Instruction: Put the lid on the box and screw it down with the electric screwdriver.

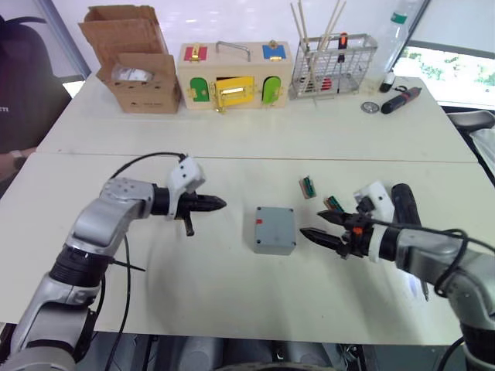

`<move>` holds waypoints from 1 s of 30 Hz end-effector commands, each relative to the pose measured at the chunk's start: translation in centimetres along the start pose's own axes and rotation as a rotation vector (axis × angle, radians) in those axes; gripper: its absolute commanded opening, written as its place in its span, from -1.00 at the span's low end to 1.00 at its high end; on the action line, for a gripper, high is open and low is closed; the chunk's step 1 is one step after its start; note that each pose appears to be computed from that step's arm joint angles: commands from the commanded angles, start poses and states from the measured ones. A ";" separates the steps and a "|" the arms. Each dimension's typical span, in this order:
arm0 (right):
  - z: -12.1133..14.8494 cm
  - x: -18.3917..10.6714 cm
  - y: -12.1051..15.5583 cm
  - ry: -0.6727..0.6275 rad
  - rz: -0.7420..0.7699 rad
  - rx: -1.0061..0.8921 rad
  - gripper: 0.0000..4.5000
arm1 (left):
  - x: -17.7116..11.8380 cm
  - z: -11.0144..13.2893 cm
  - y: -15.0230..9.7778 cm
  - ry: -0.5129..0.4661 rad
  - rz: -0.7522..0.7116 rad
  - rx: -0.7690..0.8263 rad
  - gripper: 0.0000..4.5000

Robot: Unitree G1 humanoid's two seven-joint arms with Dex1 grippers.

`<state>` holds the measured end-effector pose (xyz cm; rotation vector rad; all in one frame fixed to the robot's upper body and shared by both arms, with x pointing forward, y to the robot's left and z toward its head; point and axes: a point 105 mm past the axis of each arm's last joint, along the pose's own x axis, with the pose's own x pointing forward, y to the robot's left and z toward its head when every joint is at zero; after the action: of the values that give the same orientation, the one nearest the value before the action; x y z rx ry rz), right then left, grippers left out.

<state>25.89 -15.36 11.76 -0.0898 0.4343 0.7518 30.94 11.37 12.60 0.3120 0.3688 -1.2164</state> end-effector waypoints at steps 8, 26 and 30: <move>-0.8 1.2 1.8 -0.025 0.009 -0.018 -0.19 | 2.6 -0.4 -3.1 0.018 -0.116 0.054 -1.00; -2.1 2.6 5.9 0.096 0.148 -0.012 -0.19 | 6.7 0.1 -1.7 -0.015 -0.149 0.153 -1.00; -2.6 2.4 6.1 0.137 0.139 -0.027 -0.19 | 6.7 0.0 -0.4 -0.006 -0.123 0.158 -1.00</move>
<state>22.82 -10.43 8.22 -0.1082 0.5874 0.8679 32.18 5.44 9.05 0.3948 0.3194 -1.3691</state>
